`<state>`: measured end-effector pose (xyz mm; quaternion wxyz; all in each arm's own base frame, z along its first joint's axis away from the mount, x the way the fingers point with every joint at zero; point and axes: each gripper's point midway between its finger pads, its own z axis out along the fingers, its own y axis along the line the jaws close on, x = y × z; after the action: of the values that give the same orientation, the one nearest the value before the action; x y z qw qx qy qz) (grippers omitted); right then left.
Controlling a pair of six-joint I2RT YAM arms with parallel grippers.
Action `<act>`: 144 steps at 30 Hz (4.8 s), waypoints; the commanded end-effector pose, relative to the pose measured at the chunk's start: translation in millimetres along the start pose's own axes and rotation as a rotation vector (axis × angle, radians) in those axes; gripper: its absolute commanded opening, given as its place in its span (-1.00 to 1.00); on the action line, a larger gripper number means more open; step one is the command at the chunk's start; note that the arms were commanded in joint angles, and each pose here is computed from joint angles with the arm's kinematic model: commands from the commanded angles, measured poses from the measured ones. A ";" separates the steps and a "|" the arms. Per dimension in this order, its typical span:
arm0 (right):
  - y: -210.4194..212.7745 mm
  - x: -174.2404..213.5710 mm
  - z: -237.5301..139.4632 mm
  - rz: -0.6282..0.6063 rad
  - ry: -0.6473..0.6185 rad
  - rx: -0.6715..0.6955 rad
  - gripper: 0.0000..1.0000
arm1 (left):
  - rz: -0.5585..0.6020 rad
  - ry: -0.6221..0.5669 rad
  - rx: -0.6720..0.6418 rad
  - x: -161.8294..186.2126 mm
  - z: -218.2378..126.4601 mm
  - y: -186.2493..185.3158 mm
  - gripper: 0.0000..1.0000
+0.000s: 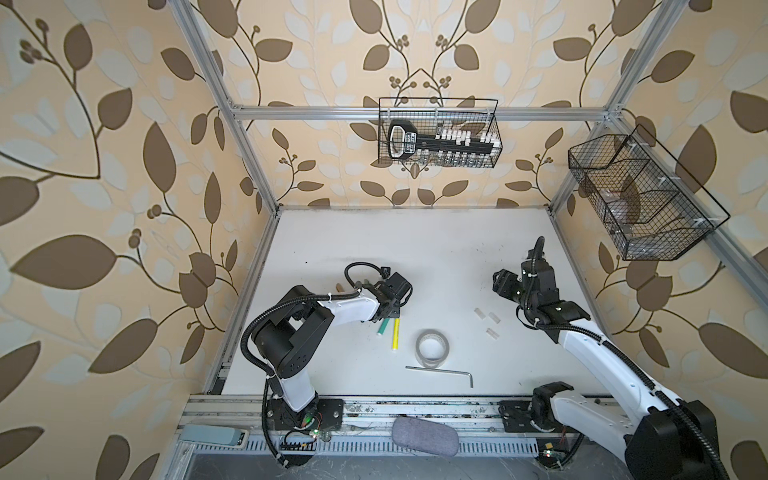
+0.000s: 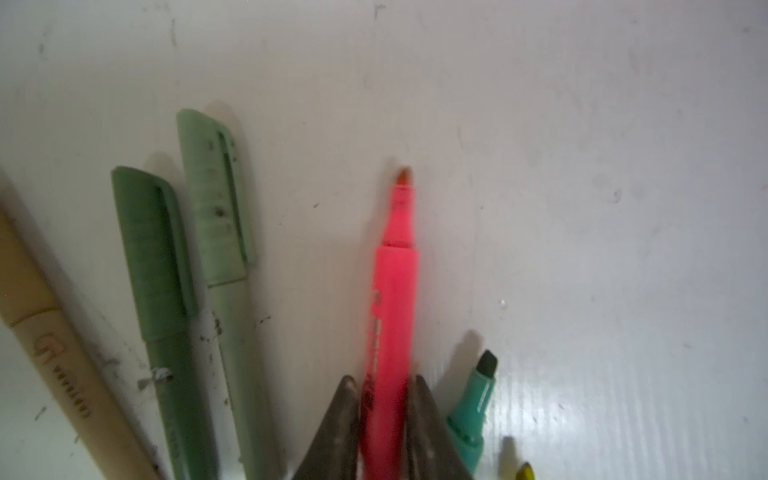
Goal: Insert the pens into the pen caps
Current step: 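Grasp the pink highlighter with the left gripper and lift it upright, then bring the right gripper to the pink highlighter held by the left gripper, then open the right gripper and move it away toward the clear plastic caps, then lower the right gripper over a clear plastic cap and close on it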
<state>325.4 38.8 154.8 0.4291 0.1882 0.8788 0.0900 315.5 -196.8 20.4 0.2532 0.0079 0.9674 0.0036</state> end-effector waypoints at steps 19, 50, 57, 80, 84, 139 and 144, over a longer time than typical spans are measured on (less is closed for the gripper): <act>111.2 -36.1 -57.2 -0.020 -0.227 -0.316 0.39 | -0.126 -0.405 0.332 -91.9 -157.6 -10.5 -1.00; 231.6 59.9 -95.2 -0.157 -0.007 -0.947 0.28 | 0.260 -0.513 0.892 -37.2 -211.6 -124.7 -1.00; 235.0 65.3 -91.0 -0.148 0.019 -0.949 -0.30 | 0.266 -0.527 0.879 -36.9 -211.9 -124.2 -1.00; 238.9 70.3 -93.9 -0.114 0.043 -0.969 -1.00 | 0.291 -0.514 0.885 -34.5 -199.9 -136.5 -0.38; 238.8 72.4 -92.3 -0.110 0.051 -0.967 -1.00 | 0.286 -0.520 0.882 -34.8 -199.0 -135.5 -0.92; 13.3 135.0 48.4 -0.265 0.444 0.064 0.23 | -0.086 -0.603 0.499 -66.3 -207.6 -34.5 -1.00; 21.4 141.3 50.0 -0.287 0.460 0.049 0.23 | -0.081 -0.595 0.497 -66.6 -205.5 -37.2 -1.00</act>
<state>285.3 107.9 25.9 0.2211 0.0534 0.9727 0.0453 264.4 -235.1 207.7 0.4910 0.0489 0.8370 -0.2367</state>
